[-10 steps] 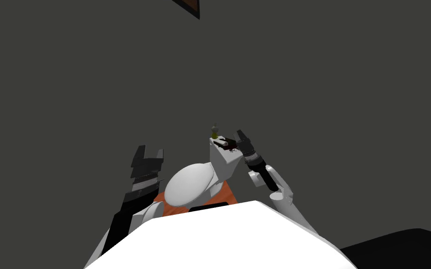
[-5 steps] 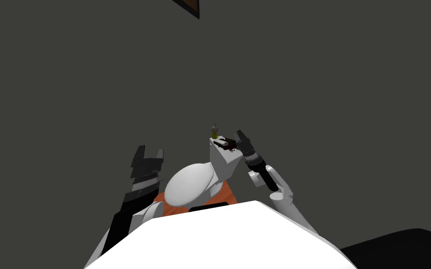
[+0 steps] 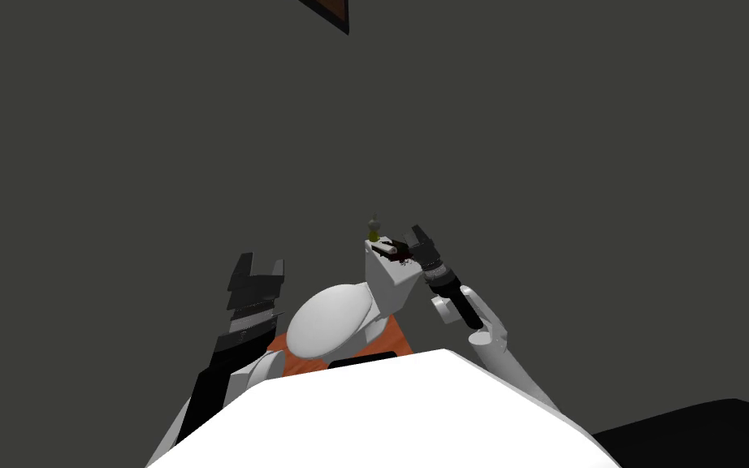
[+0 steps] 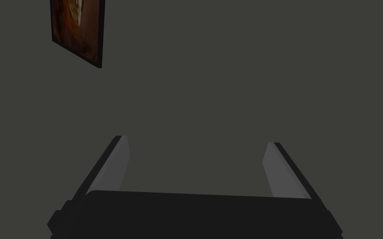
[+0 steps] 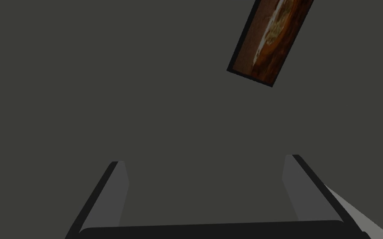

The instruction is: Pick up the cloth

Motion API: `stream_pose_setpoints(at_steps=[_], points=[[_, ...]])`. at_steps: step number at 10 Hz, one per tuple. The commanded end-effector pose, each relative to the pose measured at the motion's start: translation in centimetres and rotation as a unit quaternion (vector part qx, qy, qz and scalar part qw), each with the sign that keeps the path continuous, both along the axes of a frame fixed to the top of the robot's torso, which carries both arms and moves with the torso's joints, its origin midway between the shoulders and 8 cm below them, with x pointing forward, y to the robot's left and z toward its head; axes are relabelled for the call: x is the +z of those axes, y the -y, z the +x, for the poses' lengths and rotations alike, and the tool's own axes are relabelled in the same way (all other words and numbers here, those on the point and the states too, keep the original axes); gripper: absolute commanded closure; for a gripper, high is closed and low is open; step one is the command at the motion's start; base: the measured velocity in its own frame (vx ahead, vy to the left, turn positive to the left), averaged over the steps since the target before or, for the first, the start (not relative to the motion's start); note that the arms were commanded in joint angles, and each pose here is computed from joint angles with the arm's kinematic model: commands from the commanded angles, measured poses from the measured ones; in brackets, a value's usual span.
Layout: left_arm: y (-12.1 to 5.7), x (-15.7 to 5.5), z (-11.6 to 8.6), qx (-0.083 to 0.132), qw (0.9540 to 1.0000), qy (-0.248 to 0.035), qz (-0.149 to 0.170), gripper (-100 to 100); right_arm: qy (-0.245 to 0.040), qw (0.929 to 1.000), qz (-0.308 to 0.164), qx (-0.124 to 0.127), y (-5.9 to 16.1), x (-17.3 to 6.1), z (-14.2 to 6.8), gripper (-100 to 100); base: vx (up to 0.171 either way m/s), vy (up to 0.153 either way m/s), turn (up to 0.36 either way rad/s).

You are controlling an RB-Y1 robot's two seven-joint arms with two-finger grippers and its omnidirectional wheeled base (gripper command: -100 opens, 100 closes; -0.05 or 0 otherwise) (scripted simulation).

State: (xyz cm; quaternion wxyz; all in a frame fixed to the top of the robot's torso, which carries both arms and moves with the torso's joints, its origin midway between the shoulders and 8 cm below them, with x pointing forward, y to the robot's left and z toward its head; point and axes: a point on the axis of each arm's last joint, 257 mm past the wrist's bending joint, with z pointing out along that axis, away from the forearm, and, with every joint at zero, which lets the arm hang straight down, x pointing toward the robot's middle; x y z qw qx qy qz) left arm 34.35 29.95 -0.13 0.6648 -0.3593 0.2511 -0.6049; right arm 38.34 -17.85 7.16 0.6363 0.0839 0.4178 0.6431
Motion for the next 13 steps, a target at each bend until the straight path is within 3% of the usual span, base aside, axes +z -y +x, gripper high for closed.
stream_pose_setpoints(at_steps=[1,3,4,6,7,8,9,10,11,12,13], points=[[0.0,0.0,0.0,0.0,1.0,0.0,0.0,0,-0.026,0.9991,0.024,0.023,0.0,-0.3,0.8,-100,0.003,-0.008,0.035],[0.0,0.0,0.0,0.0,1.0,0.0,0.0,0,-0.063,0.9952,0.053,0.052,0.1,-0.9,2.0,-100,0.003,-0.009,0.043],[0.0,0.0,0.0,0.0,1.0,0.0,0.0,0,-0.067,0.9943,0.06,0.057,0.1,-0.9,2.0,-100,0.002,-0.006,0.019],[0.0,0.0,0.0,0.0,1.0,0.0,0.0,0,-0.11,0.986,0.09,0.087,0.2,-1.6,3.5,-100,-0.001,-0.004,0.041],[0.0,0.0,0.0,0.0,1.0,0.0,0.0,0,-0.117,0.9831,0.104,0.096,0.3,-1.6,3.5,-100,-0.001,-0.004,0.027],[0.0,0.0,0.0,0.0,1.0,0.0,0.0,0,-0.141,0.9767,0.119,0.11,0.3,-2.1,4.3,-100,-0.001,-0.003,0.042],[0.0,0.0,0.0,0.0,1.0,0.0,0.0,0,-0.145,0.9743,0.128,0.116,0.4,-2.0,4.3,-100,-0.001,-0.003,0.021],[0.0,0.0,0.0,0.0,1.0,0.0,0.0,0,-0.171,0.9662,0.143,0.129,0.5,-2.6,5.2,-100,-0.002,-0.003,0.035],[0.0,0.0,0.0,0.0,1.0,0.0,0.0,0,-0.175,0.9632,0.153,0.135,0.5,-2.5,5.2,-100,-0.001,-0.003,0.032],[0.0,0.0,0.0,0.0,1.0,0.0,0.0,0,-0.202,0.9538,0.167,0.147,0.6,-3.2,6.1,-100,-0.003,-0.003,0.048],[0.0,0.0,0.0,0.0,1.0,0.0,0.0,0,-0.207,0.9494,0.179,0.154,0.7,-3.2,6.1,-100,-0.002,-0.004,0.025]])
